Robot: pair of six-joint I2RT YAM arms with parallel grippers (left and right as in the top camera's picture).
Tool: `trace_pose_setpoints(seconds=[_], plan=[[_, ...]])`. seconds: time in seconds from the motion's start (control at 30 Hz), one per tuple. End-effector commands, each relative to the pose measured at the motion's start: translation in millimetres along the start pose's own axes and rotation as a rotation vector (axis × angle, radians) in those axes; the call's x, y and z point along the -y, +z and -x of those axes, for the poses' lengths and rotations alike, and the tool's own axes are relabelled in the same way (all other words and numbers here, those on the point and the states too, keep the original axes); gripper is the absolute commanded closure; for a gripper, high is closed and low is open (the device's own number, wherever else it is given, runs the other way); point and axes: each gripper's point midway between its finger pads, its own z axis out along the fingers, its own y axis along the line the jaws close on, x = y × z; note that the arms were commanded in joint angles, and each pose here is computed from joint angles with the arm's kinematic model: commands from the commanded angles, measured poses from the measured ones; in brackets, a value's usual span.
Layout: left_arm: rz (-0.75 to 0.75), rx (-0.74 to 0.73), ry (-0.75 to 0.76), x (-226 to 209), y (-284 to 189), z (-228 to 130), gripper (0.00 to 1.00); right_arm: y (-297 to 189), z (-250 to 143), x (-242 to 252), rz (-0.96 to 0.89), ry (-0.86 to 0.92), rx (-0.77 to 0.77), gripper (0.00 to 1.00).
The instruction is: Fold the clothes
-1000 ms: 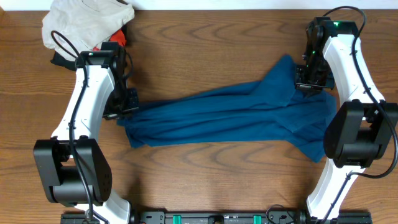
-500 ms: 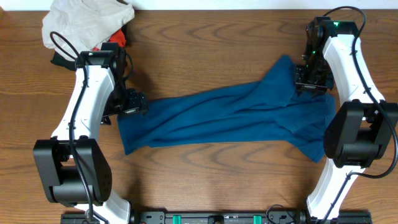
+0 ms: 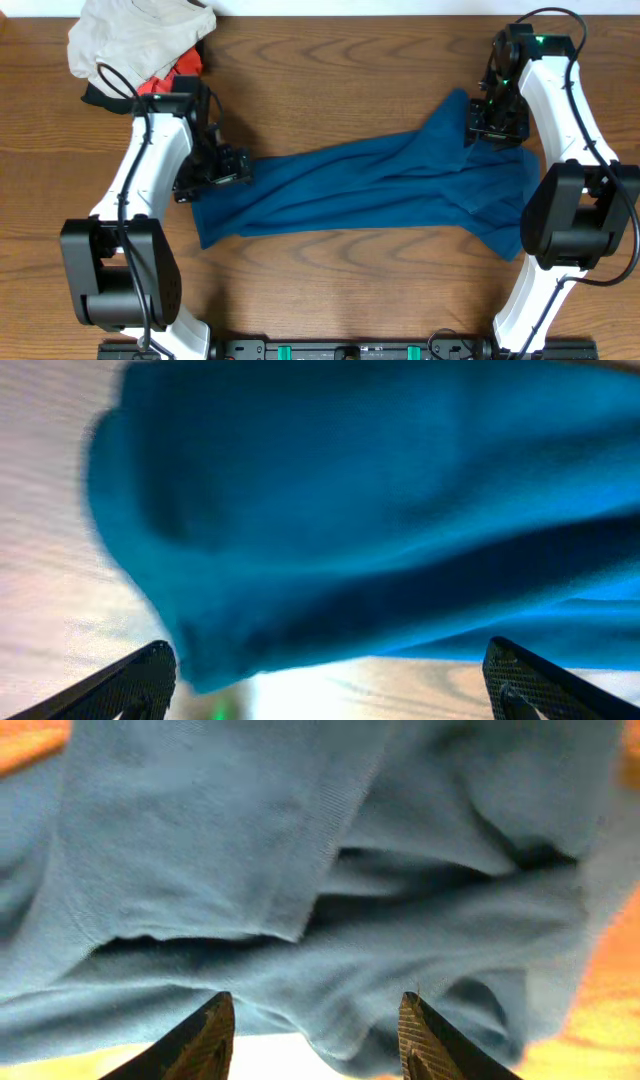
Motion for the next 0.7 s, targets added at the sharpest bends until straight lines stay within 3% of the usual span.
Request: trace_pose_setpoints(seconds=[0.0,0.23,0.6,0.67], plan=[[-0.056,-0.028,0.021,10,12,-5,0.02,8,-7,-7,0.09,0.015,-0.023,0.49],[-0.059,-0.021,0.018,10,23,-5,0.01,48,-10,-15,0.153,0.029,-0.026,0.52],[-0.067,0.007,0.023,11,24,2,0.0,64,-4,-16,0.171,0.025,0.012,0.6],[-0.068,0.011,0.024,12,24,3,0.0,68,-4,-16,0.172,0.025,0.015,0.68]])
